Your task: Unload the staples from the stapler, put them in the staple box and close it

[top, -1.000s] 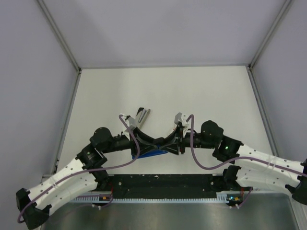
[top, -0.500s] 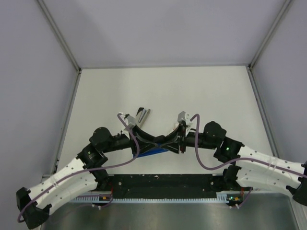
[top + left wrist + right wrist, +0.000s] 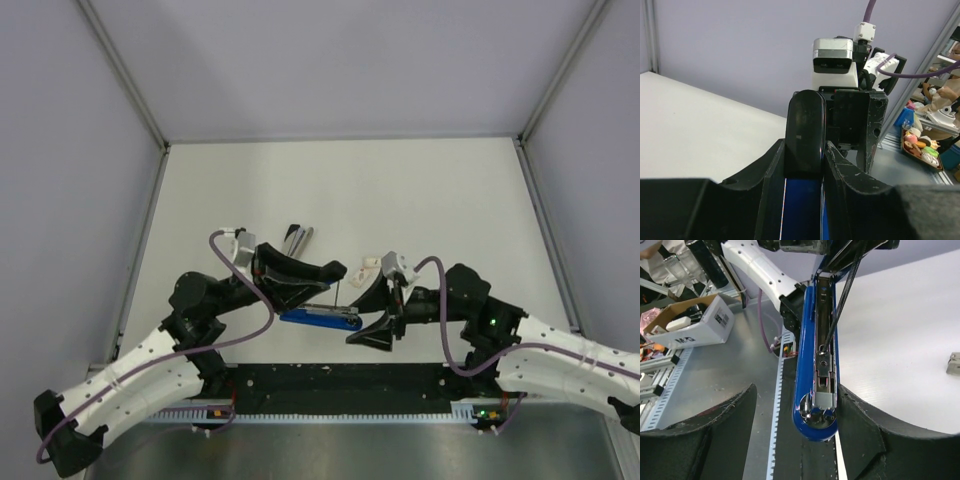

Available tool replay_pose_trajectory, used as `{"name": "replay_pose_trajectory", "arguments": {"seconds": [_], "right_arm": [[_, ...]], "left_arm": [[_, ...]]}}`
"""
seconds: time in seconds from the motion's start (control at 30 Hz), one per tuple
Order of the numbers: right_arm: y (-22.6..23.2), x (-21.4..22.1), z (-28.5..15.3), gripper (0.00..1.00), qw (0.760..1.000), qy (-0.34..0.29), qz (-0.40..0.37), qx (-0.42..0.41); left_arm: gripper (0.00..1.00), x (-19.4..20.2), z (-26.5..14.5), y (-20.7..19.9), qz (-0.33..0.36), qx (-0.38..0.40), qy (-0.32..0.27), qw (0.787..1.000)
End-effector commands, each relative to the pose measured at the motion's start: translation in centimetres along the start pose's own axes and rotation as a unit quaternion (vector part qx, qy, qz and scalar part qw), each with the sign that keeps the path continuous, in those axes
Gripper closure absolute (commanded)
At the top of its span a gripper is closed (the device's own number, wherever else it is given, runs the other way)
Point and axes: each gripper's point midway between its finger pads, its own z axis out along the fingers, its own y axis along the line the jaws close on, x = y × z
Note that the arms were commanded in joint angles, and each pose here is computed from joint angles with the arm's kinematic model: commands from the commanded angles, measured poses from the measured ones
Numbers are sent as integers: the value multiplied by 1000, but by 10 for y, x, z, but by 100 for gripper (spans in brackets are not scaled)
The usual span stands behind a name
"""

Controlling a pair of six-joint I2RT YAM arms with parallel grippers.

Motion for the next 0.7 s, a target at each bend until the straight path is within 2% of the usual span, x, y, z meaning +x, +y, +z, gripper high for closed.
{"name": "replay_pose_trajectory", "arguments": {"seconds": [0.0,0.2,0.33,0.67], "right_arm": [[15,3,-10,37,1000,18,-3,-19],[9,-5,-7,37,1000,17,-16,-3],[-4,-14,-12,37,998,31,-41,42],[-19,-59,-32,38,986,22,-109,127]], "left_arm": [[100,-81,-2,-36,64,43,-128,989],[100,-79,-1,-37,60,47,-125,989],[100,-79,-2,-38,59,50,-123,989],[100,-64,-3,-31,52,42,-105,992]]}}
